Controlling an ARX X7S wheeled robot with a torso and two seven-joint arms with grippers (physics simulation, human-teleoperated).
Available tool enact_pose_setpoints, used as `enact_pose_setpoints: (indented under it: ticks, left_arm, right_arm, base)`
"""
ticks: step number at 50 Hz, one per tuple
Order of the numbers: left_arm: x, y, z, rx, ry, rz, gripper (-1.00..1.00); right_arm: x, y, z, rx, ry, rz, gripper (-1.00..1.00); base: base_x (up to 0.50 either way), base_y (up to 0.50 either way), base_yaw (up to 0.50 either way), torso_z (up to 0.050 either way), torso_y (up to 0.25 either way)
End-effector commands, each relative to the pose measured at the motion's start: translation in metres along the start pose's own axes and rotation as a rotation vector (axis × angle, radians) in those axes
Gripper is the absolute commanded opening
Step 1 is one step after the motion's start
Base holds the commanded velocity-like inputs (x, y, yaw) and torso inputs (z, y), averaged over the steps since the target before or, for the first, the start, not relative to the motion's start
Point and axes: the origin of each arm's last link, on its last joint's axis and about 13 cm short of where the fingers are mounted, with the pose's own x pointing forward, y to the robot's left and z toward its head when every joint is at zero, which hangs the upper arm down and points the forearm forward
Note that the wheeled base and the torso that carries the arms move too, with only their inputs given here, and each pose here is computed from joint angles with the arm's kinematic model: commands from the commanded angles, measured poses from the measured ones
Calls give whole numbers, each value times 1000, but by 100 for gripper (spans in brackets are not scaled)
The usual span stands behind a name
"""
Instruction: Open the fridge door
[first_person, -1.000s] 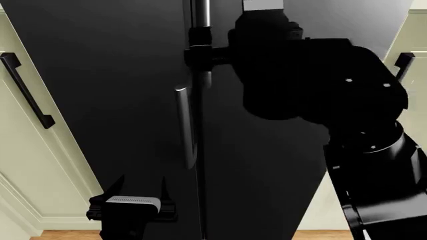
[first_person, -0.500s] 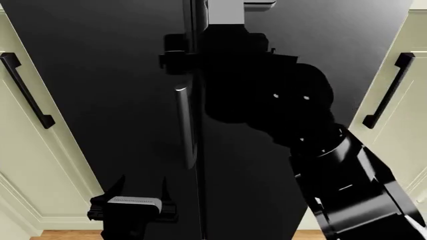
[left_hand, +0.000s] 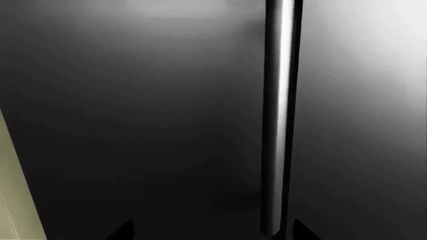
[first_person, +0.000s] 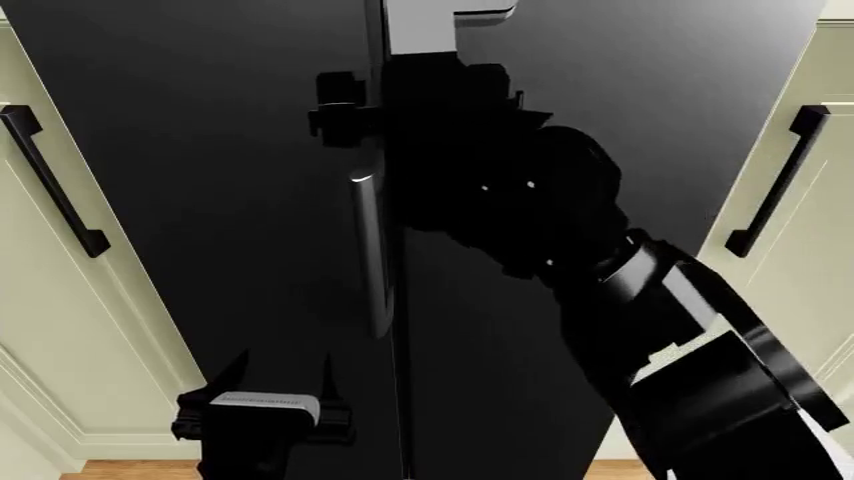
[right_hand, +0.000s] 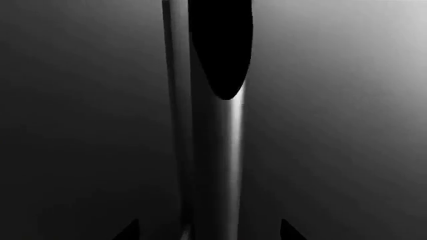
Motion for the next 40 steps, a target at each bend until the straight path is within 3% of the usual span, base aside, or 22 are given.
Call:
enact_pose_setpoints:
  ticks: [1,13,37,38,40]
  left_arm:
    - [1,1,1,-6,-1,0,100]
    - [1,2,1,-10,-2,0,100]
    - [2,3,2,-15,-6,4,100]
    - [2,3,2,-15,-6,4,100]
    - [2,3,3,-15,-6,4,100]
  right_arm:
    - [14,0,-2,-2,-20,-15,100]
    - [22,0,3,34,-59,-3,100]
    - [37,-2,-7,21,-46,-20,100]
    - [37,-2,-7,20,-46,-21,-100]
    - [36,-1,-8,19,-46,-20,-100]
  base:
    - [0,0,0,0,0]
    - [0,0,0,0,0]
    - [0,0,0,0,0]
    - [0,0,0,0,0]
    - [0,0,0,0,0]
